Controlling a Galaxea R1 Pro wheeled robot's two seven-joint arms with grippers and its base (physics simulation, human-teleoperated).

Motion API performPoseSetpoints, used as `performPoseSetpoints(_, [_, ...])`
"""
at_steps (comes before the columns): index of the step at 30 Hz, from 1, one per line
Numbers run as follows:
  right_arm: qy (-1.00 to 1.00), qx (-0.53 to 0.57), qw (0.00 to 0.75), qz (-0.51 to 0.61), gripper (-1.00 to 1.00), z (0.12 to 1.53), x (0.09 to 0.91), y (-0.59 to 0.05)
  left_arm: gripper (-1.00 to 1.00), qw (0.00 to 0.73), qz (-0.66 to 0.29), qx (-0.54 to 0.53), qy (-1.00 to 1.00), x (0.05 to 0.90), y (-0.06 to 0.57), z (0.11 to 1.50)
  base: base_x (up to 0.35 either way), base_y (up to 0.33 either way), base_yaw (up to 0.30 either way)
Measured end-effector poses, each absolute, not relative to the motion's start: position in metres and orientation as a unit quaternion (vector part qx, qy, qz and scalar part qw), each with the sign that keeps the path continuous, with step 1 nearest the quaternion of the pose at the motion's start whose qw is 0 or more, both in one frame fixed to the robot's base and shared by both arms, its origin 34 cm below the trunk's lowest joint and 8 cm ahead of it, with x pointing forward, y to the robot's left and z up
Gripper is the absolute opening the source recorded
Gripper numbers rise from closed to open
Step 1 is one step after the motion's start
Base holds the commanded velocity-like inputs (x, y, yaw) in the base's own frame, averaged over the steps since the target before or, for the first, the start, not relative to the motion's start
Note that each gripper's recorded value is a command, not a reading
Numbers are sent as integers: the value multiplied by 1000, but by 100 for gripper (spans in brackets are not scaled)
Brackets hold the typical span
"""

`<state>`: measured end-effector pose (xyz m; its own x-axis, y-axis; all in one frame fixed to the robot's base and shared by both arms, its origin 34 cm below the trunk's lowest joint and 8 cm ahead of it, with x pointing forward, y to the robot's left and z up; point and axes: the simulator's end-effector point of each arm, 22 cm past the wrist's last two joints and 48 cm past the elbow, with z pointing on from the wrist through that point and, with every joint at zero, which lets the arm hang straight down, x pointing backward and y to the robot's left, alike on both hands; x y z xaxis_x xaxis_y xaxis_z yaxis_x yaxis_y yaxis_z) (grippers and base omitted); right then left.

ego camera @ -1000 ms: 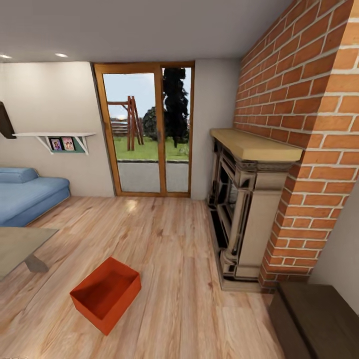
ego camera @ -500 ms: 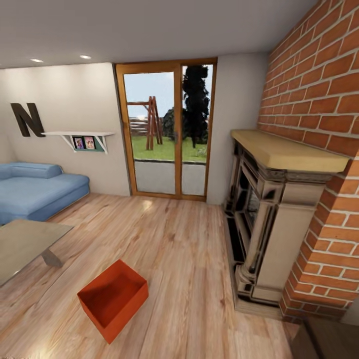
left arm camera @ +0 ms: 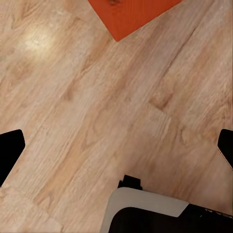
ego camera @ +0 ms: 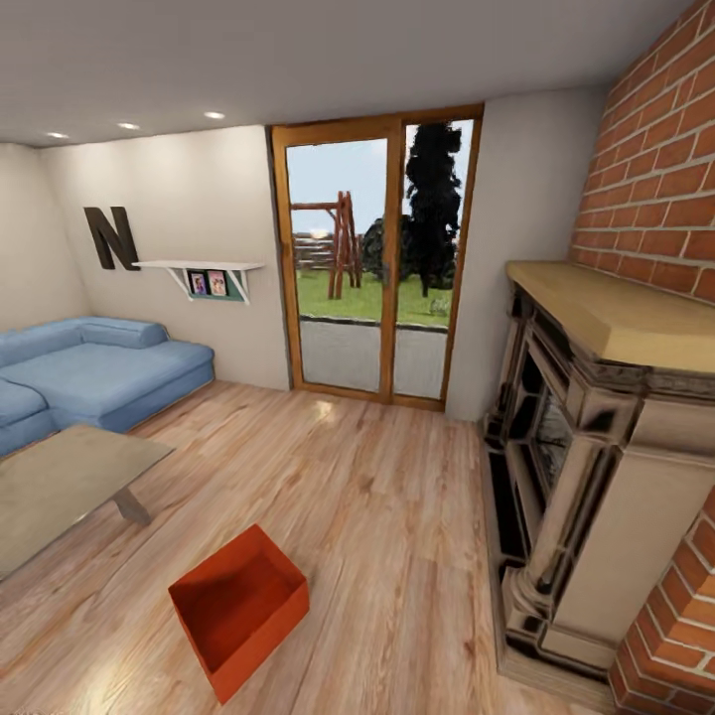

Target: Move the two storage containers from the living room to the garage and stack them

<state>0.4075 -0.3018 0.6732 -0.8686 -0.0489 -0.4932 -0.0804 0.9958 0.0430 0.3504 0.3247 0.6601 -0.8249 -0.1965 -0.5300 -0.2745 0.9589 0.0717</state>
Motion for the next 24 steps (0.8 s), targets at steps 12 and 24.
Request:
performPoseSetpoints(12, [966, -34, 254, 31, 100, 673, 407, -302, 100, 269, 73, -124, 952, 350, 325, 660, 311, -140, 251])
performPoseSetpoints(24, [966, -34, 255, 31, 100, 673, 408, -302, 100, 269, 73, -123, 952, 351, 325, 660, 311, -140, 251])
